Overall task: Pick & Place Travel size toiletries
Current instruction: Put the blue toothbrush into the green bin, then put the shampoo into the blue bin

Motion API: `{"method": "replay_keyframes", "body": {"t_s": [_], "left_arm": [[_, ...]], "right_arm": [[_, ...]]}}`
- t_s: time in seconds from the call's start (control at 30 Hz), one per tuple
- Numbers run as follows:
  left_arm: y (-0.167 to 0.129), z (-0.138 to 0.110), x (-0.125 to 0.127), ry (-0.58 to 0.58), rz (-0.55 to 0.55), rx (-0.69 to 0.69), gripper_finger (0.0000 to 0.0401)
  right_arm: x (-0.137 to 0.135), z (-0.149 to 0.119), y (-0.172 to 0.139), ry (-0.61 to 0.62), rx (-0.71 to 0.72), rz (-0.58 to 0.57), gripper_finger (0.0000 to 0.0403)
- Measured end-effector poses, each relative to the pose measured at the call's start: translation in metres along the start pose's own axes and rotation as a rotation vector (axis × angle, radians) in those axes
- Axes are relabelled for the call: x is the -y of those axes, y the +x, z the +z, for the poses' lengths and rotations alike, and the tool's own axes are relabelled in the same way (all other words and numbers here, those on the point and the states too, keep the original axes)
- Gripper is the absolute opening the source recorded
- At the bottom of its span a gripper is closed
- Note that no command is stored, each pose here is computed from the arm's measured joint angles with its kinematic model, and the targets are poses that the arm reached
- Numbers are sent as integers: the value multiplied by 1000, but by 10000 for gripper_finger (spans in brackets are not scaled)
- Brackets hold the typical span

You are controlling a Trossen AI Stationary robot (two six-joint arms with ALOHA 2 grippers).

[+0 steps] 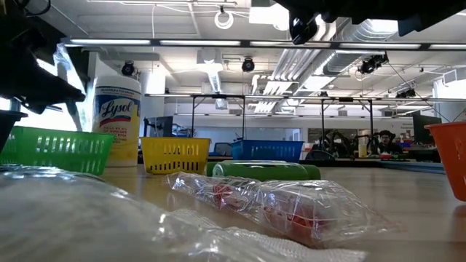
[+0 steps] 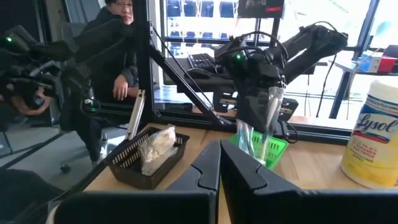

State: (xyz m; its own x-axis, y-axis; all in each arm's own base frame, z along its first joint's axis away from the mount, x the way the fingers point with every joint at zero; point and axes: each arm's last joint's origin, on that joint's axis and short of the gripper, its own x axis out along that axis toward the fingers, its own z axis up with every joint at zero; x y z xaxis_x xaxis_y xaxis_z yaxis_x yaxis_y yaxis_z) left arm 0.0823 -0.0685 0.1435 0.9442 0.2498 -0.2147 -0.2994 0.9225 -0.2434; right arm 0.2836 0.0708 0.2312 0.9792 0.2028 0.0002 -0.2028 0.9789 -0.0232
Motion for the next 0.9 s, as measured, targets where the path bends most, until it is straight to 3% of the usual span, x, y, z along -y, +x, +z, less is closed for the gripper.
{"method": "replay_keyframes", "body": {"t_s": [0.1, 0.37, 0.7, 0.9], "left_arm": [[-1, 6, 5, 42, -44, -36, 133], [-8, 32, 14, -34, -105, -141, 225], [-23, 69, 8, -43, -41, -303, 234], [-31, 97, 8, -36, -27, -274, 234]], "right_arm": [[0, 0, 0, 0, -1, 0, 3], [0, 0, 0, 1, 0, 10, 3], [-1, 0, 0, 4, 0, 26, 3], [-1, 0, 0, 4, -2, 28, 3]]}}
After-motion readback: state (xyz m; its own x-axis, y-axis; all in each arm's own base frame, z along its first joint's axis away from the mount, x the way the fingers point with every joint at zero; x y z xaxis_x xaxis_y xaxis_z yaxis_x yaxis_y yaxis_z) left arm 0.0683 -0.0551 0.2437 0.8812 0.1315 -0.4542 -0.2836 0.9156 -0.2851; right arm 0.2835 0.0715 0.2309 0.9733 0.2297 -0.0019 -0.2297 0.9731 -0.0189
